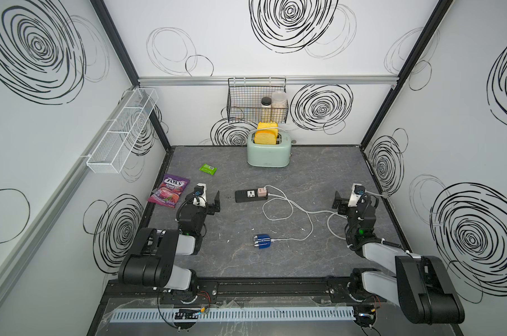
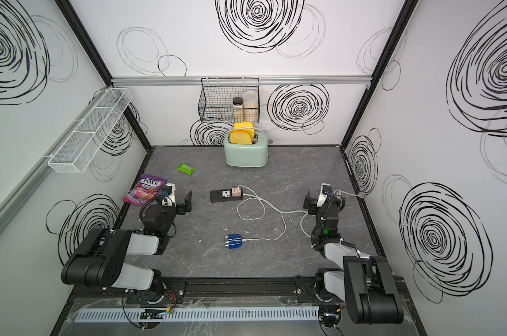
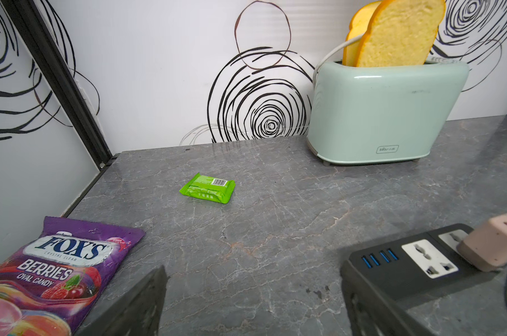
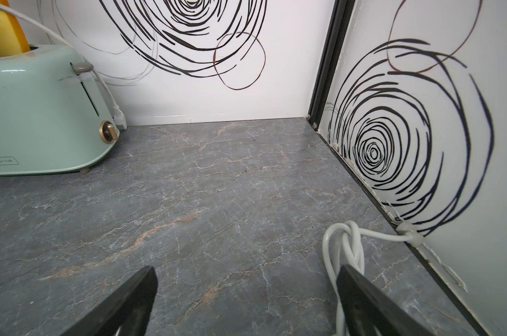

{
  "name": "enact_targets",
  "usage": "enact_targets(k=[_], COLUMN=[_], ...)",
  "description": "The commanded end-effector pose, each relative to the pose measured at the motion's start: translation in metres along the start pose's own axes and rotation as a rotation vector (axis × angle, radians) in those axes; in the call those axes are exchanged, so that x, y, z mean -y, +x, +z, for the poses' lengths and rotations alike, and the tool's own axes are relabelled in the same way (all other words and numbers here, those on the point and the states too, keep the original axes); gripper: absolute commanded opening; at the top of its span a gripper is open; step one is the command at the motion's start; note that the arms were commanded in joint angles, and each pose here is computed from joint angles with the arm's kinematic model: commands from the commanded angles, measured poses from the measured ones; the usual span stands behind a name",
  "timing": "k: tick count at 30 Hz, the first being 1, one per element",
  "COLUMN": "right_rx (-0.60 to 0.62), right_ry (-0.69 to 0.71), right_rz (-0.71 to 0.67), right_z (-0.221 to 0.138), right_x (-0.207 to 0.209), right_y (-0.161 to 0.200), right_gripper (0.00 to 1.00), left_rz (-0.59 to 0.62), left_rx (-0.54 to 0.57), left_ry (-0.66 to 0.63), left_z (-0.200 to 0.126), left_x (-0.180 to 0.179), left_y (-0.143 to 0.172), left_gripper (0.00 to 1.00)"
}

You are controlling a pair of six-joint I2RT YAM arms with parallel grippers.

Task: Charge the electric shaver
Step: Reset both arms

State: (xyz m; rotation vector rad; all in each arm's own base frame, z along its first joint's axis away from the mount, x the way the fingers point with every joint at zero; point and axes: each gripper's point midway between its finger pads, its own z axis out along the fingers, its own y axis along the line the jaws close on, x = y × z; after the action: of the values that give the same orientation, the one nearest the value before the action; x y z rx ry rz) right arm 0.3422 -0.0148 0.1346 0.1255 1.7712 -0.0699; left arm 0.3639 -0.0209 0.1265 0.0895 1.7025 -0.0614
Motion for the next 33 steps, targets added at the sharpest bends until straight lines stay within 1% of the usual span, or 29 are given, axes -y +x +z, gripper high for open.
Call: enact_targets(k=[1, 3, 4, 5, 6, 9, 10, 12, 13, 14, 15, 16, 17, 18, 19, 21, 33], right_rx=[0.093, 0.082, 0.079, 0.069, 0.1, 0.108, 0.129, 0.092, 0.037, 0.03, 0.049, 0.042, 0.01, -0.009, 0.012, -0.004, 0.003], right_ry=[-0.077, -0.034, -0.027, -0.048, -0.078, -0.105, -0.13, -0.195, -0.207, -0.197, -0.172, -0.138, -0.103, -0.099, -0.105, -0.099, -0.102], right_rz=[0.006, -0.003, -0.007, 0.015, 0.016, -0.001, -0.029, -0.069, -0.067, -0.056, -0.058, -0.049, -0.019, -0.002, -0.012, -0.003, -0.004], right_z=[-0.006, 0.0, 0.007, 0.011, 0.01, 0.009, 0.009, 0.017, 0.024, 0.027, 0.028, 0.031, 0.036, 0.038, 0.036, 0.038, 0.036], right_x=[-0.012, -0.005, -0.004, -0.005, -0.009, -0.014, -0.018, -0.031, -0.033, -0.032, -0.028, -0.022, -0.017, -0.016, -0.016, -0.015, -0.016], right_y=[-0.013, -0.011, -0.013, -0.012, -0.015, 0.002, 0.001, 0.006, 0.01, 0.009, 0.008, 0.009, 0.011, 0.012, 0.01, 0.011, 0.011], right_gripper=[0.98, 0.98, 0.98, 0.98, 0.98, 0.98, 0.98, 0.98, 0.98, 0.98, 0.98, 0.98, 0.98, 0.98, 0.98, 0.98, 0.98], left_rz=[-0.021, -0.03, -0.028, -0.027, -0.023, -0.016, -0.015, -0.015, -0.017, -0.015, -0.015, -0.015, -0.015, -0.016, -0.015, -0.015, -0.016], left_rx=[0.077, 0.066, 0.061, 0.063, 0.059, 0.061, 0.06, 0.06, 0.061, 0.061, 0.061, 0.06, 0.06, 0.061, 0.06, 0.06, 0.06], left_ry=[-0.034, -0.089, -0.092, -0.092, -0.094, -0.104, -0.104, -0.103, -0.104, -0.105, -0.106, -0.106, -0.106, -0.106, -0.105, -0.105, -0.104], left_z=[0.001, 0.004, 0.004, 0.004, 0.004, 0.004, 0.004, 0.004, 0.004, 0.004, 0.004, 0.004, 0.004, 0.004, 0.004, 0.004, 0.004], left_x=[-0.007, -0.014, -0.014, -0.013, -0.013, -0.012, -0.012, -0.011, -0.012, -0.012, -0.012, -0.012, -0.012, -0.012, -0.012, -0.012, -0.012], left_y=[-0.02, -0.02, -0.019, -0.019, -0.019, -0.019, -0.019, -0.019, -0.019, -0.019, -0.019, -0.019, -0.019, -0.019, -0.019, -0.019, -0.019], left_gripper=[0.97, 0.97, 0.97, 0.97, 0.97, 0.97, 0.97, 0.97, 0.97, 0.97, 0.97, 0.97, 0.97, 0.97, 0.97, 0.97, 0.97])
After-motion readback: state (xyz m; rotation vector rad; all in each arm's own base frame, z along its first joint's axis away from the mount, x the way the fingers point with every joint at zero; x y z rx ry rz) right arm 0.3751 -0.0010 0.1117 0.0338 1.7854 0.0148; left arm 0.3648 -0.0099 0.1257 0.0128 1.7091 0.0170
